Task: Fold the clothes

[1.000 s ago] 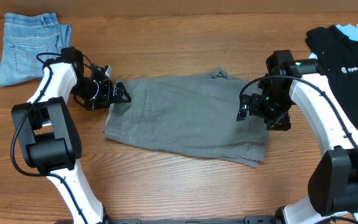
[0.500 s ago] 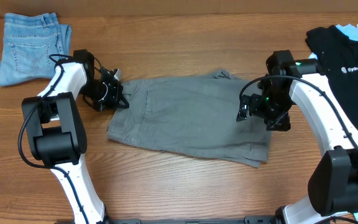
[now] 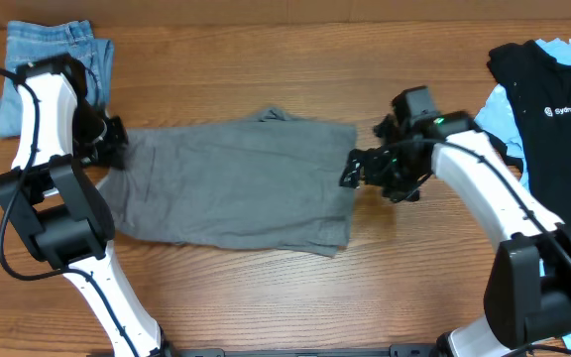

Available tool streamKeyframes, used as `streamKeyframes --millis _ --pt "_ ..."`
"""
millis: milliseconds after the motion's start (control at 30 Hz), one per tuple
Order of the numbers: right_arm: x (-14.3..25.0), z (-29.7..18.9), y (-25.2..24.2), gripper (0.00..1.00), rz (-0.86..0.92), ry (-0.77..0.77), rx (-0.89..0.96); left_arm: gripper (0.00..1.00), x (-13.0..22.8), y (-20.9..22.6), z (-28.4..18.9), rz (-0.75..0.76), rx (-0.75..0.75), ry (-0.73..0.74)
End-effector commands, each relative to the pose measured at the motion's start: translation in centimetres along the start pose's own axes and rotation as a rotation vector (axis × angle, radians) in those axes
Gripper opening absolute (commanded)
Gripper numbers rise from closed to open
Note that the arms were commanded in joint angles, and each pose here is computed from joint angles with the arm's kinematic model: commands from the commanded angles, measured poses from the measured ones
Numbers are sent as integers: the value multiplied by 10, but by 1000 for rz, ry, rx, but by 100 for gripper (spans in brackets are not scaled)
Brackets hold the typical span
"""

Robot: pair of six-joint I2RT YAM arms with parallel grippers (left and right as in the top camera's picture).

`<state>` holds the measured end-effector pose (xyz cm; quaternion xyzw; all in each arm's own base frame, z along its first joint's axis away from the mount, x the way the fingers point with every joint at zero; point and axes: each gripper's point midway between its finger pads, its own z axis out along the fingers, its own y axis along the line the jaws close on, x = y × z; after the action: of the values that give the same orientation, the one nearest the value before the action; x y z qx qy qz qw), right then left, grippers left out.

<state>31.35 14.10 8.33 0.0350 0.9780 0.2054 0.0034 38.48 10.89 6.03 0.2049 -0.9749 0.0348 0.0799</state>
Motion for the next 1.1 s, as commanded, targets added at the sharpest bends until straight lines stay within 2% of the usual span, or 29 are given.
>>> streamKeyframes --millis 0,67,233,400,500,767,900,1000,1067 --pt "12 27 21 95 51 12 -46 4 -1 -19 -64 3 20 -140" --pt "16 43 30 90 39 22 -50 4 5 -28 -81 16 34 -173" --pt "26 76 43 90 -1 72 -37 4 32 -58 -119 85 79 -233" --pt "26 92 35 90 20 97 -15 4 74 -111 -161 233 147 -331" --pt "27 95 33 90 39 106 -8 5 91 -139 -170 316 176 -360" --pt "27 96 32 90 46 113 -13 10 131 -232 -144 514 208 -317" --pt "25 95 29 91 55 113 -15 9 143 -264 -123 545 208 -282" --pt "20 90 24 98 68 115 -40 7 155 -283 -101 585 185 -232" --pt "16 80 21 100 68 133 -108 7 163 -292 -90 613 173 -208"
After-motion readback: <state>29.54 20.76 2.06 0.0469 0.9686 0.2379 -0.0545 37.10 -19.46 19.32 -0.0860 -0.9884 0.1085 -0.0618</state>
